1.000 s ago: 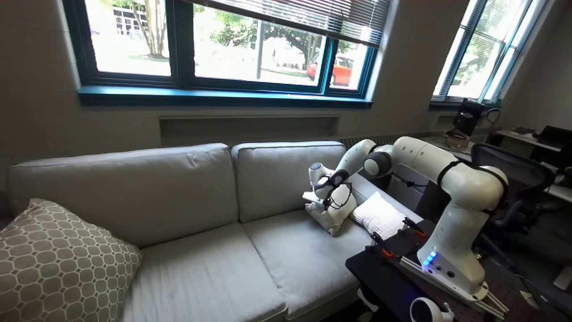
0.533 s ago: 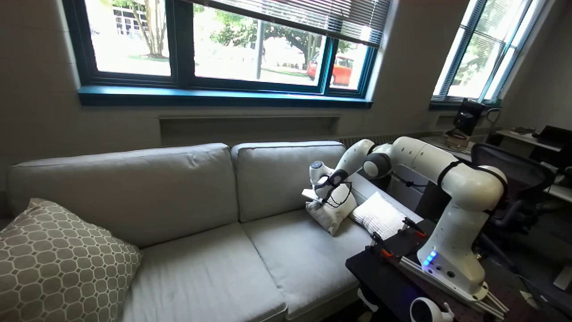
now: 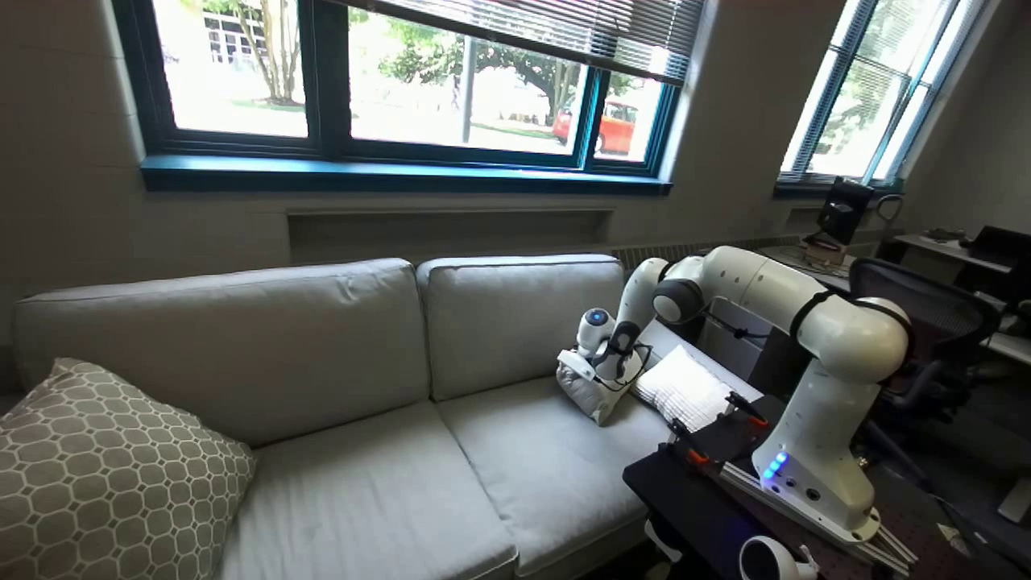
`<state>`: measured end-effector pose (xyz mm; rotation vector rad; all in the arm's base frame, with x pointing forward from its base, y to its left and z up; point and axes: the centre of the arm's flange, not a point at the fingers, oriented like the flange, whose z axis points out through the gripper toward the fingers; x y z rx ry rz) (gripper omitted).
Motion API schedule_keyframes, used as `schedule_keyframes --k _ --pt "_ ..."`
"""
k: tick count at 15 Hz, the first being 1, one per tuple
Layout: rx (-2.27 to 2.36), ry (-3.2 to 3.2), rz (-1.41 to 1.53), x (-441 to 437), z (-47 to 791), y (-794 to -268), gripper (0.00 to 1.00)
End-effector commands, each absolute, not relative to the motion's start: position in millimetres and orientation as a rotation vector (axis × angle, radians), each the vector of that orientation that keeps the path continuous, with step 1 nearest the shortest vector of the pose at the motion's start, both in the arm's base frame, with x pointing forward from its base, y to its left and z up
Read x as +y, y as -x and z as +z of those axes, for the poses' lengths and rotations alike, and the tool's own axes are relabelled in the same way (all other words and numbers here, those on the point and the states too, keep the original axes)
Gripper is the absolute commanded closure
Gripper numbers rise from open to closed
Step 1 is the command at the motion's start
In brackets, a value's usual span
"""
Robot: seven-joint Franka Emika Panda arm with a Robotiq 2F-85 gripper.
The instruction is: Put the pillows upright against the arm rest
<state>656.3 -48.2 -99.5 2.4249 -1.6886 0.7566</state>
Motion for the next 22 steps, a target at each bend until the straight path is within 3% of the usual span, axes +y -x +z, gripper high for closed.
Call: schedule_keyframes --k 1,5,9,14,22 --pt "-1.72 -2.405 0.889 -75 -95 -573 0.92" --pt "-1.797 -2.382 1.048 -117 -89 -524 0.92" --pt "-1.973 -2.234 1.094 -127 -89 -527 0.92" --pt "-1.941 -2.072 0.933 -131 -106 -509 0.92" --pt "-1.93 -1.743 0.619 -207 -149 -350 0.93"
